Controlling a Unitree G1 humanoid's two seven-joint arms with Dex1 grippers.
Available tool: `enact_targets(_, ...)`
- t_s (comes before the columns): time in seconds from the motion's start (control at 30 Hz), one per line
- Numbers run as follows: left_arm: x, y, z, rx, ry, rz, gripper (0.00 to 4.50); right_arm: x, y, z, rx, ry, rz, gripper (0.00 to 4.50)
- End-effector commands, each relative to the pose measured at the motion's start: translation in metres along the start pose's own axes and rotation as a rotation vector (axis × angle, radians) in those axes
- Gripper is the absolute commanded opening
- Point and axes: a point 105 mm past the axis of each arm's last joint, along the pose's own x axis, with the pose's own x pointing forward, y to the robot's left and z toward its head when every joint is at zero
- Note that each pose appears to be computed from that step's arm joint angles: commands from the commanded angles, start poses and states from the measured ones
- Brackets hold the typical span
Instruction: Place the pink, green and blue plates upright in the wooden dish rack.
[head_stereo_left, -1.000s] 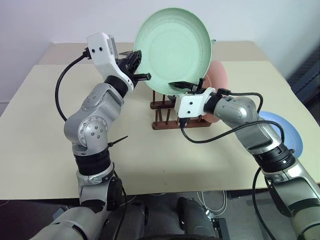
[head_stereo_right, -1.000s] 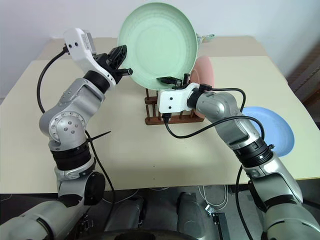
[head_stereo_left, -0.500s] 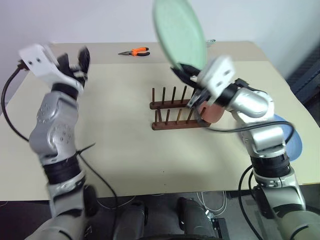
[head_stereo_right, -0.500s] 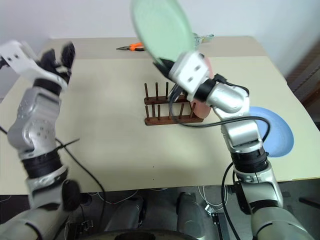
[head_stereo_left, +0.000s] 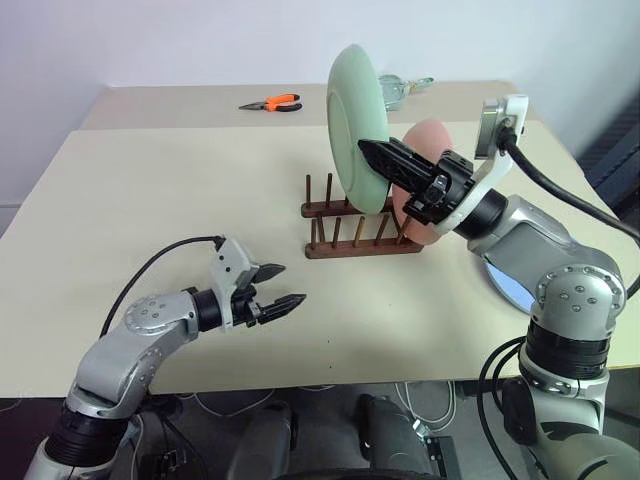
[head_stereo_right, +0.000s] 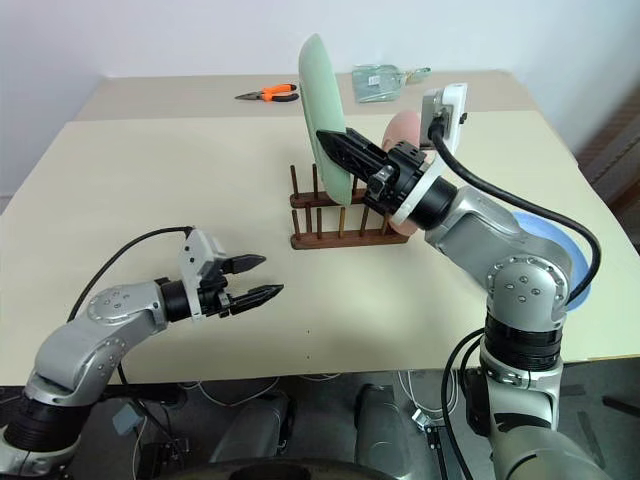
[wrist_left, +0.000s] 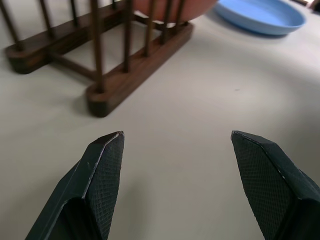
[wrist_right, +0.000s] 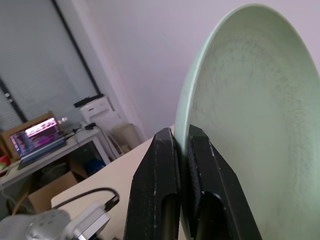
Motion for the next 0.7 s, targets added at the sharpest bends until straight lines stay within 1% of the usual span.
enact_targets(0.03, 0.004, -0.011, 0.013, 0.035, -0.039, -0.040, 3.48, -0.003, -0.006, 0.007, 0.003, -0.035, -0.041, 0.00)
enact_targets(0.27, 0.008, -0.014, 0.013, 0.037, -0.039, -0.046, 3.48, -0.005, -0.025, 0.004, 0.038, -0.034, -0.141, 0.00)
enact_targets(0.4, 0.009, -0.015, 0.012, 0.040, -0.039, -0.048, 3.48, -0.004, -0.029, 0.001, 0.083, -0.028, -0.168, 0.00)
enact_targets(0.47, 0.009, -0.015, 0.013, 0.043, -0.039, -0.048, 3.51, -0.003, -0.030, 0.003, 0.075, -0.030, -0.179, 0.70)
enact_targets(0.5, 0.010, -0.015, 0.013, 0.043, -0.040, -0.048, 3.51, -0.002, -0.032, 0.004, 0.059, -0.034, -0.189, 0.93)
enact_targets(0.53, 0.010, -0.015, 0.013, 0.043, -0.042, -0.048, 3.51, -0.002, -0.033, 0.007, 0.027, -0.033, -0.207, 1.50)
enact_targets(0.57, 0.010, -0.015, 0.014, 0.044, -0.043, -0.049, 3.51, -0.001, -0.035, 0.010, -0.044, -0.025, -0.230, 2.01)
enact_targets(0.63, 0.011, -0.015, 0.014, 0.044, -0.045, -0.049, 3.51, 0.000, -0.033, 0.020, -0.204, -0.021, -0.238, 2.89)
enact_targets(0.7, 0.011, -0.015, 0.014, 0.044, -0.044, -0.050, 3.51, -0.002, -0.027, 0.034, -0.398, -0.017, -0.217, 2.89)
